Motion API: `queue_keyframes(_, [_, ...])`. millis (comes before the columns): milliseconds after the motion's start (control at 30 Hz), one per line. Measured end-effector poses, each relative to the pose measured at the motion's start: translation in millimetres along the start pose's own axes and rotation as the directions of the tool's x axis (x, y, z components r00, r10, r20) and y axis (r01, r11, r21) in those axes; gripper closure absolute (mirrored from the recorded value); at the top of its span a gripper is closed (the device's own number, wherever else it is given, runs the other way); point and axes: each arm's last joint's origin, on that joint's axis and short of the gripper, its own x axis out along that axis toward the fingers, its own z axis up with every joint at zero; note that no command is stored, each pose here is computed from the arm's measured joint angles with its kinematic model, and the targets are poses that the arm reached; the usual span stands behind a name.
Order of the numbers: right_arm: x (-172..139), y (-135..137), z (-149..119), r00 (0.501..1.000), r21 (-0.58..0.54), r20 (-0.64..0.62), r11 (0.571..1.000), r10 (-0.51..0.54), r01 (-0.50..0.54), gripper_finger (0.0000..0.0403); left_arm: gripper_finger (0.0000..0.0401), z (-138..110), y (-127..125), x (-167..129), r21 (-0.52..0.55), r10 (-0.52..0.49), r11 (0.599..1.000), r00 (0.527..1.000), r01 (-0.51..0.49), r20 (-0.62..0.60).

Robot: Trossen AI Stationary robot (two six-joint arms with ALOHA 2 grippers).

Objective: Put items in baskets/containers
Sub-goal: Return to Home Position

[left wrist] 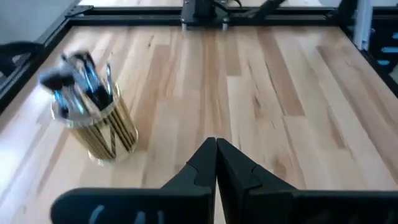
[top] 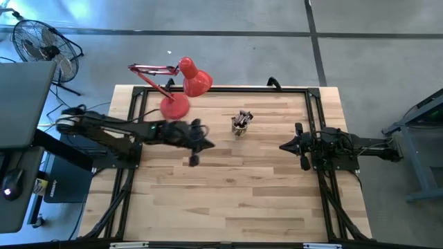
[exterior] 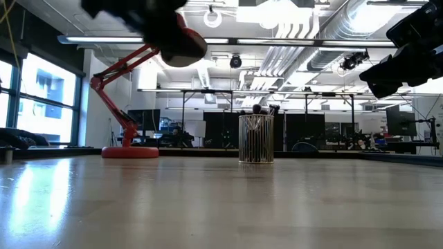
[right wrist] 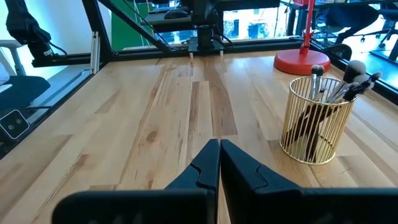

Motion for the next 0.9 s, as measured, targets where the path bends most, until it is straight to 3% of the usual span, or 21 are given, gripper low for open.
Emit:
queue_keyframes(200, [0.0, 0.0, -0.1, 1.0, 0.0, 0.0, 1.0, 0.001, -0.001, 0.0398, 0.04, -45.6, -10.8, -38.5, -0.009, -0.005, 1.0, 0.998, 0.006, 0.061])
queue_keyframes(500, [0.0, 0.0, -0.1, 1.0, 0.0, 0.0, 1.0, 0.0, 0.0, 0.0395, 0.04, -101.1, -5.8, -84.2, 0.049, -0.059, 0.997, 0.987, 0.053, 0.152])
queue_keyframes(900, [0.0, 0.0, -0.1, 1.0, 0.0, 0.0, 1.0, 0.0, 0.0, 0.0398, 0.0401, -155.4, 16.0, -106.6, -0.026, -0.091, 0.994, 0.944, 0.105, 0.316])
